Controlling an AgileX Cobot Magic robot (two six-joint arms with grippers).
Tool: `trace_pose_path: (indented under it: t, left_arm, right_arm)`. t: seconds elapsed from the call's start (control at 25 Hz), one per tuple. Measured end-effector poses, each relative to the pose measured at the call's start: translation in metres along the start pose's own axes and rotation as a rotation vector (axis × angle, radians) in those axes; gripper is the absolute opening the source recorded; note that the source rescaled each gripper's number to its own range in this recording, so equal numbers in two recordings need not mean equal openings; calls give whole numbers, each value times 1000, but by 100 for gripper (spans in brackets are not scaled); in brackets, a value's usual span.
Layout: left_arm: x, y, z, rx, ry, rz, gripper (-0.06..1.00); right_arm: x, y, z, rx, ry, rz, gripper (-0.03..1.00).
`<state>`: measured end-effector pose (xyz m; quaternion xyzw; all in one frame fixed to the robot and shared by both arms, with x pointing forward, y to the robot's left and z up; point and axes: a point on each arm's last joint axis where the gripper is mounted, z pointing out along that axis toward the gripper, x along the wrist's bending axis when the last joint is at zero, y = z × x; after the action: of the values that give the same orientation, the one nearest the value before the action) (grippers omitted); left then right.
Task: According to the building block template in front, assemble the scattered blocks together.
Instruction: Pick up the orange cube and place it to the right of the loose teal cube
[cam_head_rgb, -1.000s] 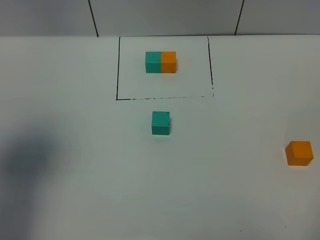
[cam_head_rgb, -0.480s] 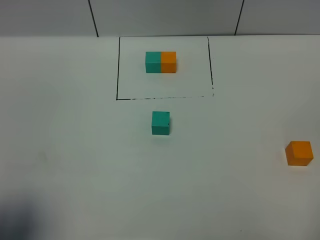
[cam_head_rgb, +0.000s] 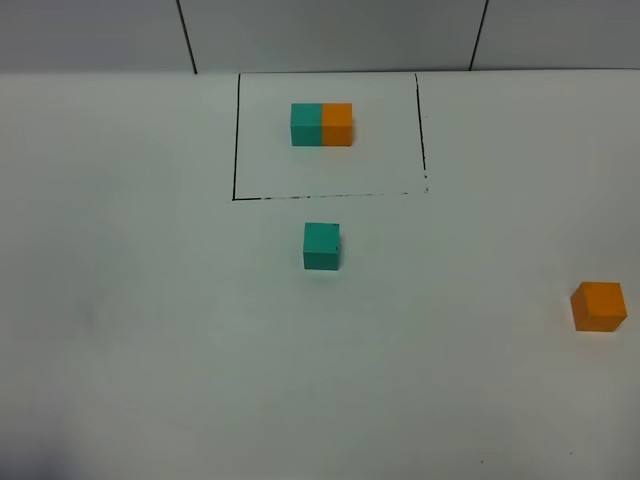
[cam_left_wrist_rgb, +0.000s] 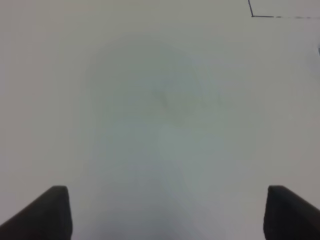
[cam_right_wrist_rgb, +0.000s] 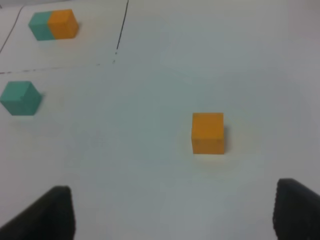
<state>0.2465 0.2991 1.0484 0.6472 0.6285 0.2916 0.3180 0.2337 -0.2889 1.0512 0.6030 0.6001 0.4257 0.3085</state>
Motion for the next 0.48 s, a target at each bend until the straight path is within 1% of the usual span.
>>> trace_pose_path:
  t: [0.36, 0.48]
  left_arm:
    - [0, -12, -10, -101, -1, 2, 67]
    - [0, -14, -12, -114, -1, 3, 67]
  right_arm:
    - [0, 0, 0, 0, 1, 0, 88]
    - [0, 0, 0, 0, 1, 0, 88]
